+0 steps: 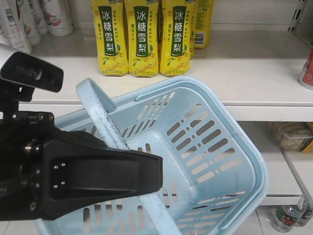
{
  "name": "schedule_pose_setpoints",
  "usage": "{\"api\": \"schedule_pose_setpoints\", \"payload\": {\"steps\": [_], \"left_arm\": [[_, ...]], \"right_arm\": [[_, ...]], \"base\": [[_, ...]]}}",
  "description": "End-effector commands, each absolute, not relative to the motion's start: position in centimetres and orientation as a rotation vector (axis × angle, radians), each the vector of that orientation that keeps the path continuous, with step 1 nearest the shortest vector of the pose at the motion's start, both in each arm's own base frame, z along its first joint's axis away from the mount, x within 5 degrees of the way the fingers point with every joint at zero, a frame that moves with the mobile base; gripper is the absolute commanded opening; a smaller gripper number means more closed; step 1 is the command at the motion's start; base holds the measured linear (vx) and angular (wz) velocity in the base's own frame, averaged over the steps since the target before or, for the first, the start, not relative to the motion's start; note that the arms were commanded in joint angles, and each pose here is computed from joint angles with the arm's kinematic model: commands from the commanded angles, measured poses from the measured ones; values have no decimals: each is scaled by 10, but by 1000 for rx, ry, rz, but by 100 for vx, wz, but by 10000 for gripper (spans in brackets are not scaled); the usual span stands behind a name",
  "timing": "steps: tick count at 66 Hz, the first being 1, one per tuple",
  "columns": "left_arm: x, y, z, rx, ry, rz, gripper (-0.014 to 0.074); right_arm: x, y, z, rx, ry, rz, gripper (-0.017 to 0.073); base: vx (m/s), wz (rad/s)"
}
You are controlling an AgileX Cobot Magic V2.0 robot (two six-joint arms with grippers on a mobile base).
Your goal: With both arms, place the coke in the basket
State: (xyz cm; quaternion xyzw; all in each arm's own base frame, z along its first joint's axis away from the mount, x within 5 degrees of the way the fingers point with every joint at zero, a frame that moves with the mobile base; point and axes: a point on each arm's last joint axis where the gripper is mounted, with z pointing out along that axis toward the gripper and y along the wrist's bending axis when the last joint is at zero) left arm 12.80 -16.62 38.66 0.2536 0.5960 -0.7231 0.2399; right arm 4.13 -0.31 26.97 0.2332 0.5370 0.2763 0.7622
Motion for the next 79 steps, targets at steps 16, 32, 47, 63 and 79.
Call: {"api": "schedule_pose_setpoints", "payload": {"steps": [16, 32, 47, 63, 79], "left_arm": [[124, -163, 407, 663, 1511, -2049, -6], [124, -163, 407, 663, 1511, -2049, -6], [124, -163, 407, 663, 1511, -2049, -6], [124, -163, 407, 663, 1511, -2049, -6], [124, -163, 407, 663, 1511, -2049, -6]], "right_arm": [[33, -3, 384, 96, 1265, 151, 230], [65, 5, 402, -71, 1224, 35, 590], [109, 8, 423, -84, 1311, 10, 607], [159, 6, 449, -63, 1428, -68, 578], [194, 3, 460, -14, 1500, -91, 578]], "base": [[0, 0], [0, 0], [0, 0], [0, 0], [0, 0]]}}
